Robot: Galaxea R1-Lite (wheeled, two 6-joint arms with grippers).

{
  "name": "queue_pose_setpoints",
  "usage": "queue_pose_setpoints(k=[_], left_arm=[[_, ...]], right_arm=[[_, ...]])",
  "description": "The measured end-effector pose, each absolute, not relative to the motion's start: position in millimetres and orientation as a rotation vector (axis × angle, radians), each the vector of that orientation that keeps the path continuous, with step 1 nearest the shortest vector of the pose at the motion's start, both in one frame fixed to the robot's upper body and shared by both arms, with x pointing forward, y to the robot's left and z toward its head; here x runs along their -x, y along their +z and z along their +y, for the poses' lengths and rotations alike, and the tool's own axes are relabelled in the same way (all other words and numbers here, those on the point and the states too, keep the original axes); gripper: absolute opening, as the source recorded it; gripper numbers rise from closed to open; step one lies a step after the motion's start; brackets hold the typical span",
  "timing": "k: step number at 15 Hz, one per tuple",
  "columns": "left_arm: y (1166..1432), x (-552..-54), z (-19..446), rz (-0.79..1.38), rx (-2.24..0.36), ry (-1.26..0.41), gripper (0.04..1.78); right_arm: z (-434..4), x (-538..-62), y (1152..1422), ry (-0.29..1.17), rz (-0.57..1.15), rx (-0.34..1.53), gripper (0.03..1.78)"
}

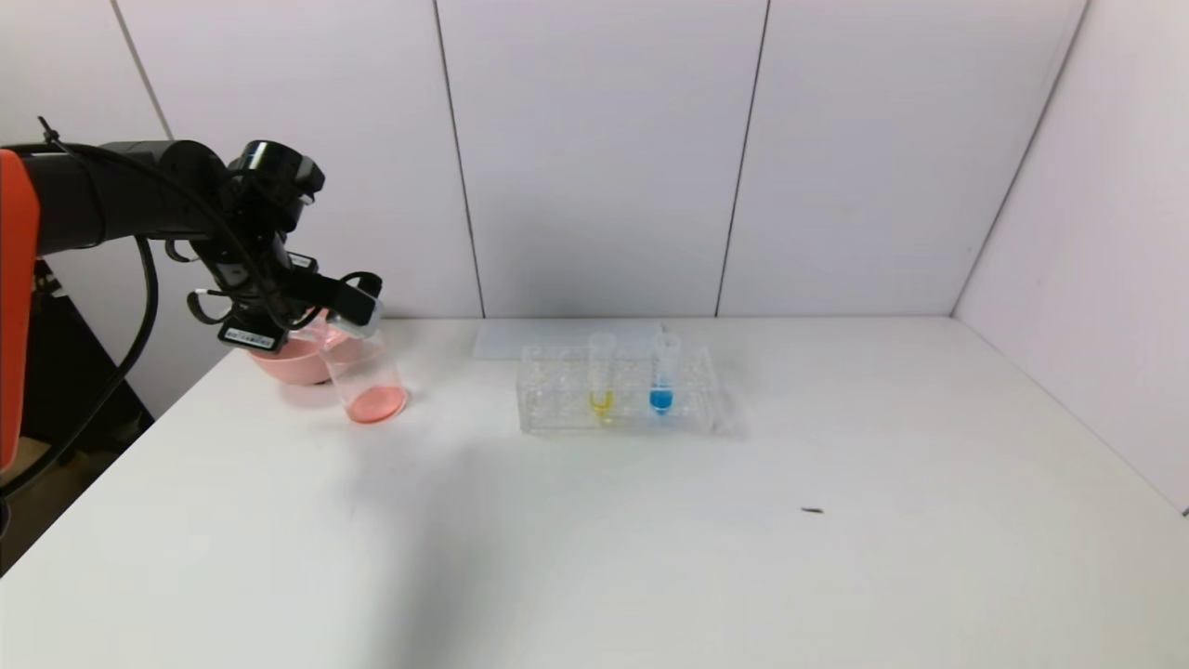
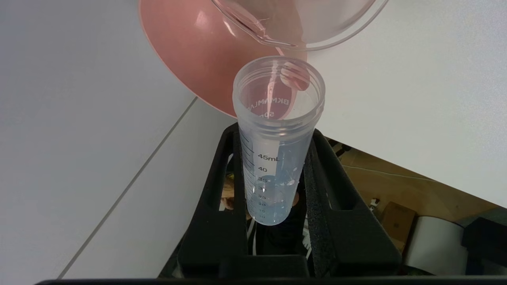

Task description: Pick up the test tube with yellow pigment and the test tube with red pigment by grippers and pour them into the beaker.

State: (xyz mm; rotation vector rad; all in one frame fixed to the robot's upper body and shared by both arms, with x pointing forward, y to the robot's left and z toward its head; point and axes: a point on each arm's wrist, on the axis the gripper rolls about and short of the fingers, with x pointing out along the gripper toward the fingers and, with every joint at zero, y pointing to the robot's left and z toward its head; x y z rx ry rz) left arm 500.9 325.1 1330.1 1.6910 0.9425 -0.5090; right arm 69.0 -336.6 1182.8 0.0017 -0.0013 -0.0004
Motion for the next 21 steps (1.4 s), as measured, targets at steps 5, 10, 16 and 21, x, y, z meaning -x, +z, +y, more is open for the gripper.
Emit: queue_pose_setpoints(k=[5,10,16,21], left_arm=[[1334,-498,325,0.933,-1.688,-0.508,0.44],[1345,-490,330,0.901,-1.654,-0.513,0.44],[1356,-479,345,0.845,-1.487,-0.523,0.44],[1362,-473,357,0.781,-1.294,-0.537,0.44]], right_arm=[[-337,-69,1183,0.000,-0.001,-0.002,1.70],[-337,-69,1183,0.000,-0.001,-0.002,1.70],[-337,-69,1183,0.000,-0.001,-0.002,1.70],[-337,-69,1183,0.000,-0.001,-0.002,1.70]])
